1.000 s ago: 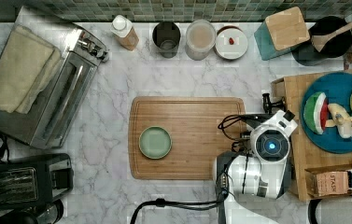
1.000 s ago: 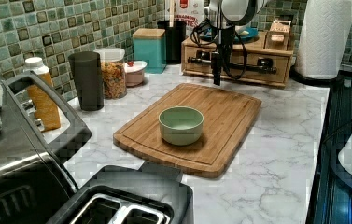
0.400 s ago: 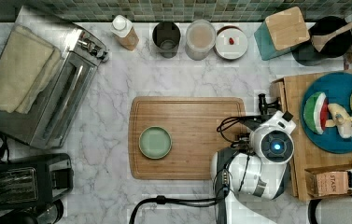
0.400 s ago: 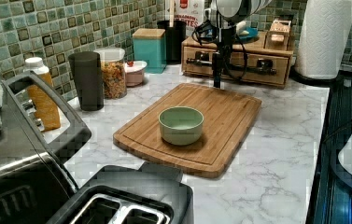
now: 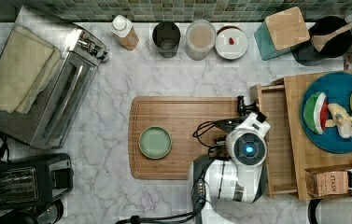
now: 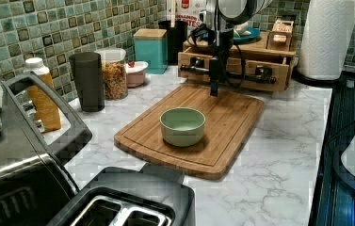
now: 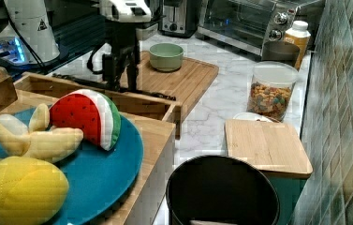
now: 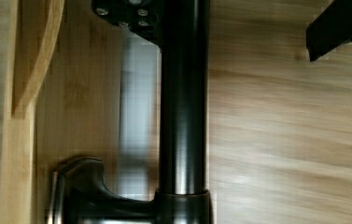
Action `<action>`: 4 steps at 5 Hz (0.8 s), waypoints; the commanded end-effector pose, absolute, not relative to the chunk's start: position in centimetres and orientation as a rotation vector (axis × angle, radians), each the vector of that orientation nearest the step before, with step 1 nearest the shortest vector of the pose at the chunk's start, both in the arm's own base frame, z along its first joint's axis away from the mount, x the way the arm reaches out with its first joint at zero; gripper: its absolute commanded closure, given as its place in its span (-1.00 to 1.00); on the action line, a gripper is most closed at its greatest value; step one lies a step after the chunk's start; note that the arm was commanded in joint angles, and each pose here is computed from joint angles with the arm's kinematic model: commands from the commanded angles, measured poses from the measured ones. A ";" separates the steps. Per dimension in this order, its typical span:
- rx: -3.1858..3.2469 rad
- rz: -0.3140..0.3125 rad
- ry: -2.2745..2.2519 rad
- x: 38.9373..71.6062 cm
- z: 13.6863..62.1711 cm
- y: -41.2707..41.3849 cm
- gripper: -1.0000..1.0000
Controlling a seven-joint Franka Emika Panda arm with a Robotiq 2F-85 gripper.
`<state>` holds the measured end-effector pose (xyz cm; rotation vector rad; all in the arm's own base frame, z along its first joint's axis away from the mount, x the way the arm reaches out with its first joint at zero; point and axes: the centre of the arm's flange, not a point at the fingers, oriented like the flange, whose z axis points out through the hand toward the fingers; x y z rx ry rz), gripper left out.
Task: Open the drawer.
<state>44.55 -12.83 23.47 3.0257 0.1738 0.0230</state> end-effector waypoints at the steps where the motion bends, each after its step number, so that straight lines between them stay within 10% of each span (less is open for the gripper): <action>1: 3.059 0.015 0.325 41.7 23.3 4.3 -1.00; 4: 3.042 0.108 0.272 40.2 25.1 7.0 -1.00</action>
